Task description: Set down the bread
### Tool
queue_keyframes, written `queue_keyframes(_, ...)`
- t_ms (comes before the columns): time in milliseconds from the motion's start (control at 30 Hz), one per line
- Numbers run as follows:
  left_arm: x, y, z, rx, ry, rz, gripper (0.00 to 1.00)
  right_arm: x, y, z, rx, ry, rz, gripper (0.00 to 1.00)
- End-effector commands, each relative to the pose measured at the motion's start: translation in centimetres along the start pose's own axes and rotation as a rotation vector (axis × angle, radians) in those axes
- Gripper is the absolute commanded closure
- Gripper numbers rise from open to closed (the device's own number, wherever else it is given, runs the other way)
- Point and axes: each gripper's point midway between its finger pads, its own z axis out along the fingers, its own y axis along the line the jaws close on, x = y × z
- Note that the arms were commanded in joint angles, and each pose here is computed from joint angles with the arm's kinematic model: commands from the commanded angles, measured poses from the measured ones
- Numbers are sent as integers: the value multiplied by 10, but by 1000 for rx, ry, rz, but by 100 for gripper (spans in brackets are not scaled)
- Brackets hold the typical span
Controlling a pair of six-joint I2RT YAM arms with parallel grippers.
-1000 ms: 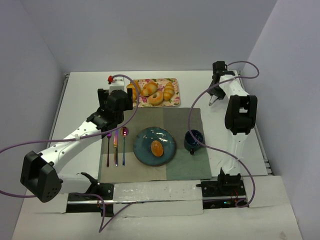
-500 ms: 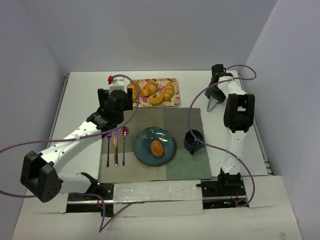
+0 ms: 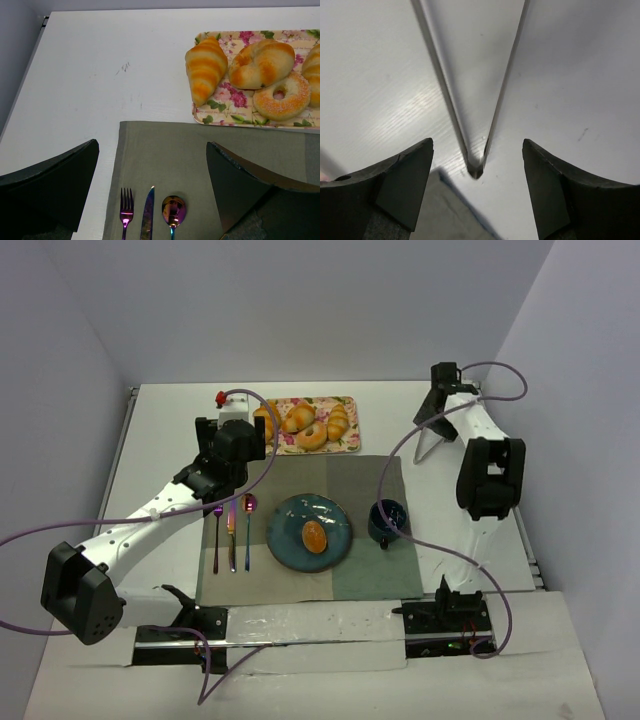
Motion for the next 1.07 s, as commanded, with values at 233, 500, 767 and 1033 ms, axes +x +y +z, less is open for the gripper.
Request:
queue_keyframes(233,-23,-1,-5,8,-52,-52,1,-36,39,-177,-361,-323,7,13)
queue_keyframes(500,-23,-3,-5,15,-44,-49,1,24,66,-254,-591,-404,-125,0)
queue_keyframes(767,-27,0,-8,11,-57,-58,1,50,65,-304,-738,-486,-186,0)
queue_keyframes(1033,-27,0,-8,13,-58,-57,1,51,61,-311,-761,-524,-189,0)
